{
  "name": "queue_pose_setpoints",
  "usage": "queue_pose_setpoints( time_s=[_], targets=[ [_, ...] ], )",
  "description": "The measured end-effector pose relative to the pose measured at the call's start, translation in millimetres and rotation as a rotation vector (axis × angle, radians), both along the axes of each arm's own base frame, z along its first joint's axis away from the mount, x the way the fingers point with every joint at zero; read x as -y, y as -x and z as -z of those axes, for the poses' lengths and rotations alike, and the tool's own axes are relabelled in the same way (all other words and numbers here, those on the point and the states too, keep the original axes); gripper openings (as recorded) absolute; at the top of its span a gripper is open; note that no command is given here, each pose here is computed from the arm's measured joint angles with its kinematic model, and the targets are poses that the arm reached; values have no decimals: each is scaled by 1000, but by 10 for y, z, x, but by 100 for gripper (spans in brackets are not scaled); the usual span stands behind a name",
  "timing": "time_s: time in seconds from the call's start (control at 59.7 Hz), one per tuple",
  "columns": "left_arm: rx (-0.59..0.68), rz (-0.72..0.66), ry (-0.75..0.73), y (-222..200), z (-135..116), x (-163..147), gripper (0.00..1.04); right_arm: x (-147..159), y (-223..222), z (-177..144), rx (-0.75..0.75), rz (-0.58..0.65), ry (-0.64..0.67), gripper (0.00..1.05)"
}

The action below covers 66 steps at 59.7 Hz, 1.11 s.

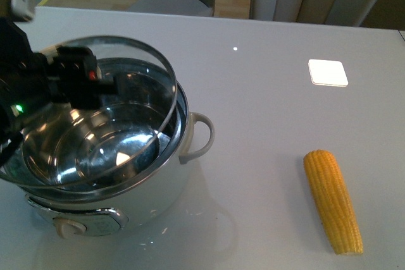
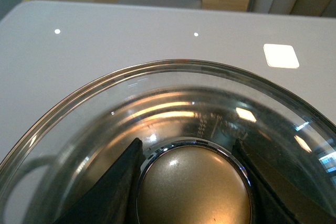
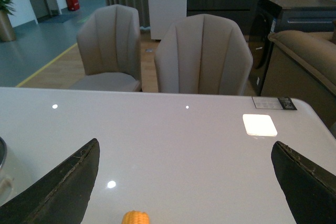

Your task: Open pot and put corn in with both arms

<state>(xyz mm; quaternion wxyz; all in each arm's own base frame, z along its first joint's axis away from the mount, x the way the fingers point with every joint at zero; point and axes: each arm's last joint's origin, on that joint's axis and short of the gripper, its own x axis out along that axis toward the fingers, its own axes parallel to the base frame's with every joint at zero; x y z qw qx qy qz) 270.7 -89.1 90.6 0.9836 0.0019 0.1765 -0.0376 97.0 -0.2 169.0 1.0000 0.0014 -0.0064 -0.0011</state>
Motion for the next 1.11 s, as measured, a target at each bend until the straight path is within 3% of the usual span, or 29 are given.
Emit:
queue_pose_setpoints(
  time_s=[0.251,0.486,0.637,0.754,0.921,1.106],
  targets=[
    [141,-74,22,-30,-546,-335,45,0,0,0,0,0,0,96],
    [257,-284,-64,-85,-707,-1130,45,0,0,0,0,0,0,96],
    [222,-447,-155,-57,-413,-1873,45,0,0,0,0,0,0,96],
    [150,-514,-133,-4,-121,-2233,45,0,0,0,0,0,0,96],
    [91,-563,-105,59,306,-2467,45,0,0,0,0,0,0,96],
    [21,-535,-74,53,663,-2480,45,0,0,0,0,0,0,96]
  ],
)
